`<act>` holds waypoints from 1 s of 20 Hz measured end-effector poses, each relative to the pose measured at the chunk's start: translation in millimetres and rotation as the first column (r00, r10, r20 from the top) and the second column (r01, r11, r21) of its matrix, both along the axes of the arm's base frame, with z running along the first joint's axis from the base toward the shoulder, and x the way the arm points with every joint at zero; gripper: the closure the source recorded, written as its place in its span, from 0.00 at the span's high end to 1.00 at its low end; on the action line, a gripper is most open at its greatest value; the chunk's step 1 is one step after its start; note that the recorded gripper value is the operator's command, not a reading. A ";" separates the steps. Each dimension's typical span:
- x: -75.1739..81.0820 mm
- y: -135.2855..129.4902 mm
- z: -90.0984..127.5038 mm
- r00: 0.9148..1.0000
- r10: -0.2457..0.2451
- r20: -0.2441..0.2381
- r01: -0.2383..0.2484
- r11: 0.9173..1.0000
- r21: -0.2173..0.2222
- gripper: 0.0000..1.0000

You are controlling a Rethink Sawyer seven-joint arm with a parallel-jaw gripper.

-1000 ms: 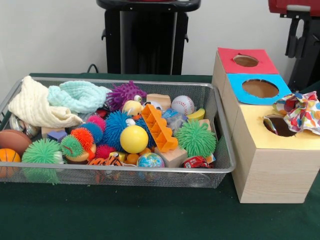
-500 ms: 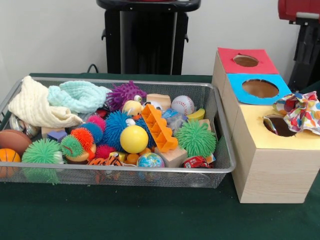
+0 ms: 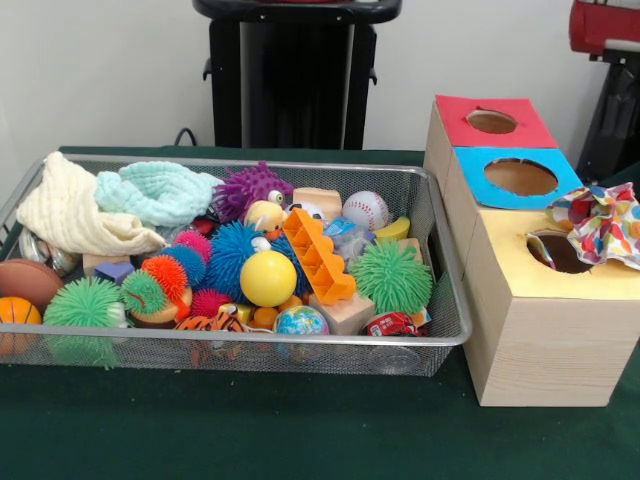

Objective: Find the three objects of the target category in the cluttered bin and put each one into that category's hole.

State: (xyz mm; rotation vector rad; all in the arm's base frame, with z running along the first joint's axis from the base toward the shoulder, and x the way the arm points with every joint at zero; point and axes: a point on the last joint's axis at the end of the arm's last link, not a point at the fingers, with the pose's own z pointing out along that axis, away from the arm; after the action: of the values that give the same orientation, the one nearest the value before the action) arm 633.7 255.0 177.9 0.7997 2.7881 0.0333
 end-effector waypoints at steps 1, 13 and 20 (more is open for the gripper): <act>0.0 -0.7 -1.8 1.000 -0.001 -0.003 0.001 1.000 -0.001 0.00; 23.8 -60.4 -37.4 0.995 -0.082 0.051 0.085 0.995 -0.053 0.00; 20.6 -55.7 -58.6 0.995 -0.084 0.052 0.087 0.994 -0.069 0.00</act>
State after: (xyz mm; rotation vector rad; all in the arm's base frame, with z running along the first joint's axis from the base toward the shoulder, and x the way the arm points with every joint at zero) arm 654.3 199.3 119.3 0.8874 2.6897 -0.0600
